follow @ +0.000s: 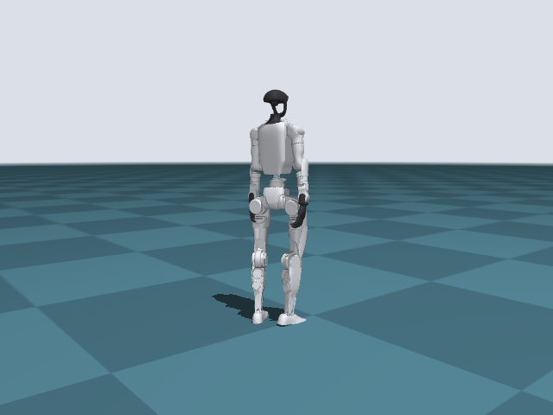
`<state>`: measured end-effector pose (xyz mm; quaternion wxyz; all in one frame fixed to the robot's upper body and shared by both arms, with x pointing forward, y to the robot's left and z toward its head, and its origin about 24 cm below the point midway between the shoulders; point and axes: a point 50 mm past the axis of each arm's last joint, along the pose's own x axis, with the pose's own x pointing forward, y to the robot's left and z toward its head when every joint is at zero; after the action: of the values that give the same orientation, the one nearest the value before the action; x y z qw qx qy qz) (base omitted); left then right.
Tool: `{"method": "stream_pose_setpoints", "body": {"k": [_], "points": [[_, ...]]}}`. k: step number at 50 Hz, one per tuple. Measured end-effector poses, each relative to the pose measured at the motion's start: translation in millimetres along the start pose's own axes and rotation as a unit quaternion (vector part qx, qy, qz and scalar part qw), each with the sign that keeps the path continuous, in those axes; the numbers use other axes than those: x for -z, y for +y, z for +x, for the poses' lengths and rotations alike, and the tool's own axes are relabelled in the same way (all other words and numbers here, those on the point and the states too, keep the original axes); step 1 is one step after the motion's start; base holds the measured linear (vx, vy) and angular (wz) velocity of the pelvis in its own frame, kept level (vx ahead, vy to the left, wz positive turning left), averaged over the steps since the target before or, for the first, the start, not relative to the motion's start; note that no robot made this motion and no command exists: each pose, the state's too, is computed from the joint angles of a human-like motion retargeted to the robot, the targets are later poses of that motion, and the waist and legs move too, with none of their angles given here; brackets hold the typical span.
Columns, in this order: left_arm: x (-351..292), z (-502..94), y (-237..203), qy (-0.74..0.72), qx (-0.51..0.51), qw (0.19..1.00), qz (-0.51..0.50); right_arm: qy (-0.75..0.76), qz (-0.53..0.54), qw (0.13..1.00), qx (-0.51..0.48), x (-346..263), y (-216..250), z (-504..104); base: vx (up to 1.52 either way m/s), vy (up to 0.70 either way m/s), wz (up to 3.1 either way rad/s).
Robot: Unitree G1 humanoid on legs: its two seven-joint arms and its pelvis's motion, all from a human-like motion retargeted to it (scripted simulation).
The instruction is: In place motions
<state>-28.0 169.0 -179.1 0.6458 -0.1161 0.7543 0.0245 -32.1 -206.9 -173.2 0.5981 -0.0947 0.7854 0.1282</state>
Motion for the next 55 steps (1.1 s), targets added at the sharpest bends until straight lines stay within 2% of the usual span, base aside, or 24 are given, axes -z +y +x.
{"method": "stream_pose_setpoints", "body": {"k": [13,20,27,32,43,55], "points": [[22,0,10,0.015,-0.008,0.999,-0.038,-0.011,0.047,0.999,0.016,-5,-4,-2,-0.14,0.11,0.09],[33,-4,23,0.033,-0.025,0.998,-0.042,-0.142,0.087,0.986,-0.019,-85,4,-17,-0.23,0.06,-0.21],[90,-11,31,0.126,-0.02,0.991,-0.044,-0.289,0.017,0.957,-0.032,-177,11,-59,-0.09,0.05,-0.39],[120,-18,36,0.166,-0.028,0.983,-0.069,-0.334,-0.018,0.942,-0.019,-209,9,-83,0.0,0.01,-0.14],[119,-18,38,0.158,-0.029,0.983,-0.086,-0.32,-0.004,0.947,-0.012,-199,3,-76,0.05,-0.06,0.44],[90,-7,24,0.081,-0.021,0.991,-0.106,-0.264,0.017,0.963,-0.051,-166,22,-51,0.12,-0.13,0.13]]}}
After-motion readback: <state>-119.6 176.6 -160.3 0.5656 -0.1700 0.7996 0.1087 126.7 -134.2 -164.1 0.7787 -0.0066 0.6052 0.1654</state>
